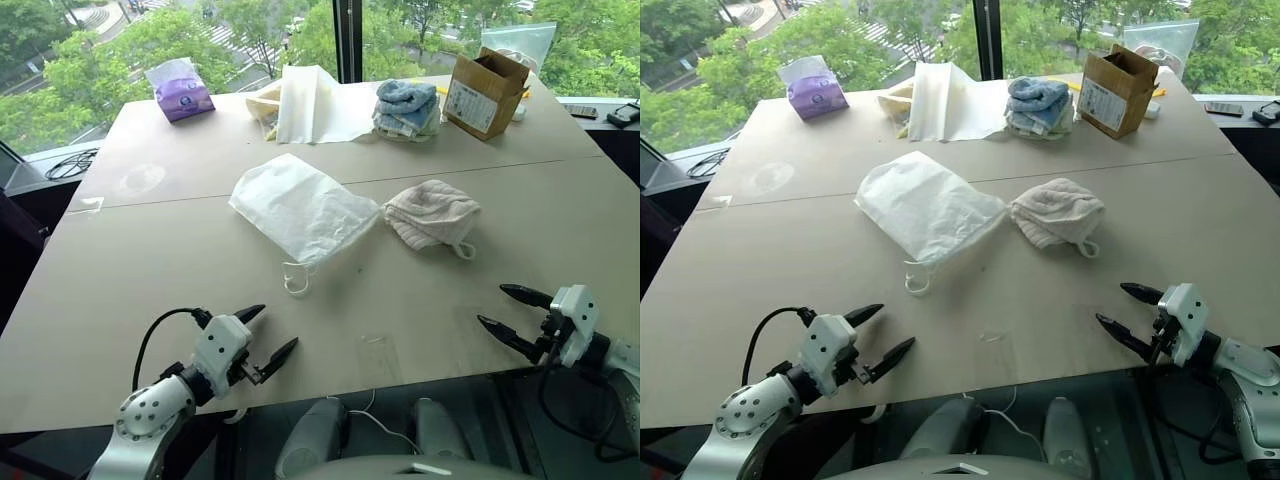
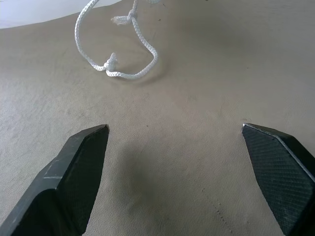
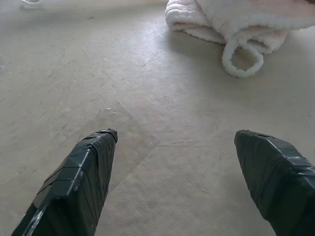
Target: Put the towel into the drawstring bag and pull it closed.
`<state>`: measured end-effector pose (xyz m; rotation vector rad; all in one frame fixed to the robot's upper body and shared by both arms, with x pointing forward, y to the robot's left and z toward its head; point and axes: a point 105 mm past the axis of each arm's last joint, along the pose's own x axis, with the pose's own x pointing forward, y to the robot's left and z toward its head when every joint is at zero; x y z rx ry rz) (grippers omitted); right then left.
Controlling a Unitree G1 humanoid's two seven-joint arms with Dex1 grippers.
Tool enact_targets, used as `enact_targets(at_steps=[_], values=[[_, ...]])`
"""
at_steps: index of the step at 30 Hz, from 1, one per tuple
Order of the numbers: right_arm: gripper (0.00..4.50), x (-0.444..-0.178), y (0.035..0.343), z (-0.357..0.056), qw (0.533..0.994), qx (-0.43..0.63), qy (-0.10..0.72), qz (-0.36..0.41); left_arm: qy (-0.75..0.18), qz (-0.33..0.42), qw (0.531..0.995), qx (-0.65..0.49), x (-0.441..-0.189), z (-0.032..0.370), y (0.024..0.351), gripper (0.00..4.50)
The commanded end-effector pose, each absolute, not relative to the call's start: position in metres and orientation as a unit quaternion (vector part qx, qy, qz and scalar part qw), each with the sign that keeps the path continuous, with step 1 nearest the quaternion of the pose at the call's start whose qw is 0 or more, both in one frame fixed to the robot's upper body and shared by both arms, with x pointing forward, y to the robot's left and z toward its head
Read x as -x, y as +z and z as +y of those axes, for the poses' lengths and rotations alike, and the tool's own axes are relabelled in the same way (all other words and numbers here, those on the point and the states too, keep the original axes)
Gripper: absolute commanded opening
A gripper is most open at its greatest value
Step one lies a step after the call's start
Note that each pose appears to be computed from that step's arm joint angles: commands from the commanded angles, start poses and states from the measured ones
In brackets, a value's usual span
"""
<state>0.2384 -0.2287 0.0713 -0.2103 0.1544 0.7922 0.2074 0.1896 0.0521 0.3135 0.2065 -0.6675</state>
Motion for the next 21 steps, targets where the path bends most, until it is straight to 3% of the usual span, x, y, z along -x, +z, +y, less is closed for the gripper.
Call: enact_targets(at_steps=[1,21], values=[[4.08,-0.239,0.088,-0.230,0.916,0.114,0.382,0.047,-0.340,0.098,0.923,-0.150,-0.208,0.181,0.055,4.46],[4.08,-0.243,0.092,-0.220,0.917,0.098,0.385,0.028,-0.363,0.067,0.925,-0.088,-0.212,0.171,0.083,4.46]])
